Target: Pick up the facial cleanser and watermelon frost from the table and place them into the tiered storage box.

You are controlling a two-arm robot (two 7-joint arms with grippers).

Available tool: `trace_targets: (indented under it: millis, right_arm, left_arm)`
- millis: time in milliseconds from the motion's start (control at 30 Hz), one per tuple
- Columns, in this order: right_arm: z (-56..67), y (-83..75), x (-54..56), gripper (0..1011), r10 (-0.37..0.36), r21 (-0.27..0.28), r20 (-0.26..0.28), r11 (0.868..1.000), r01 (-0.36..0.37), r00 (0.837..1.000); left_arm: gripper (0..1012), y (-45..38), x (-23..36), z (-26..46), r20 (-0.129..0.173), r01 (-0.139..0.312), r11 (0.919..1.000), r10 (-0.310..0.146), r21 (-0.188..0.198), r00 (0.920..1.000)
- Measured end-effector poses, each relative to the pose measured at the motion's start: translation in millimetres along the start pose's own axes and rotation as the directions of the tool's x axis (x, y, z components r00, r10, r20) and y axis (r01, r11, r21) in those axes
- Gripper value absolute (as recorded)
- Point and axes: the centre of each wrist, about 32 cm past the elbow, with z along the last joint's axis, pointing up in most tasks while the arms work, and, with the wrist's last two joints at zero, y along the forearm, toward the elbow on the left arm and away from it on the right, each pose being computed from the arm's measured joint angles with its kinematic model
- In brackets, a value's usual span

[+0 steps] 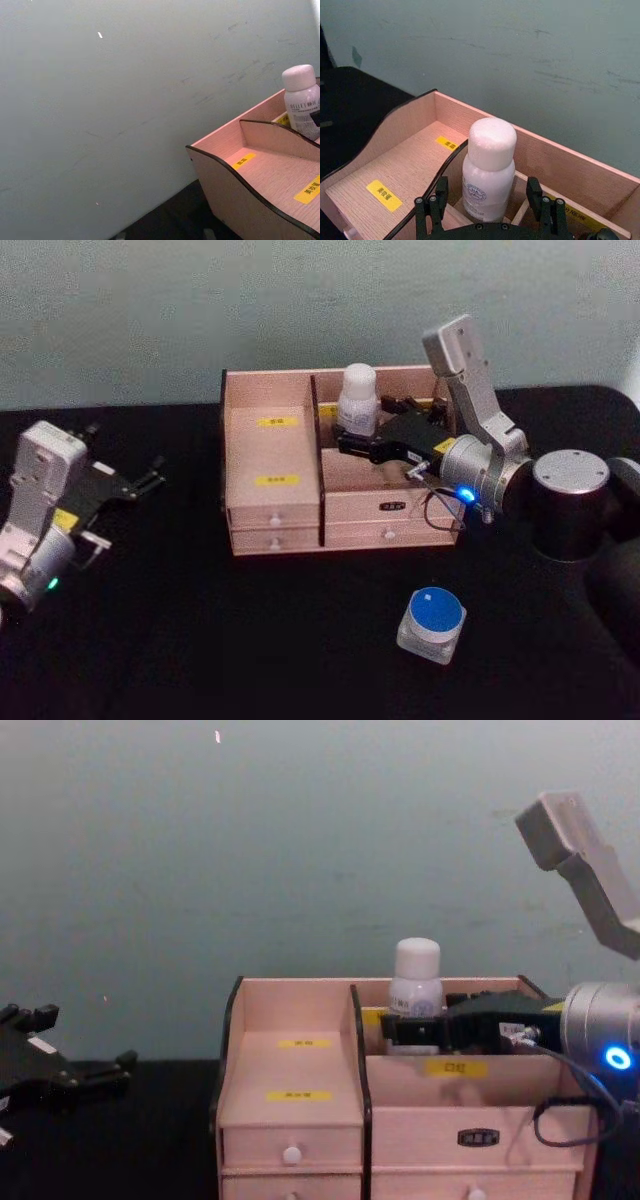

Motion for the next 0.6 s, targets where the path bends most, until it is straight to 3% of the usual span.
trace_targets:
  millis: [133, 333, 600]
  right_arm:
    - [3.2, -3.7, 0.0, 1000, 0.005, 0.014, 0.001, 1.0, -0.005, 1.0]
    - [12.8, -24.3, -1.5, 1000, 0.026, 0.044, 0.014, 0.999, -0.027, 1.0]
    - [13.1, -75.8, -1.5, 1000, 0.115, 0.052, 0.051, 0.992, -0.118, 0.992]
  left_arm:
    - [1001, 0.0, 0.0, 0.0, 0.0, 0.0, 1.0, 0.0, 0.0, 1.0]
    - [1001, 0.0, 0.0, 0.0, 0.0, 0.0, 1.0, 0.0, 0.0, 1.0]
    - [1001, 0.0, 0.0, 0.0, 0.0, 0.0, 1.0, 0.0, 0.0, 1.0]
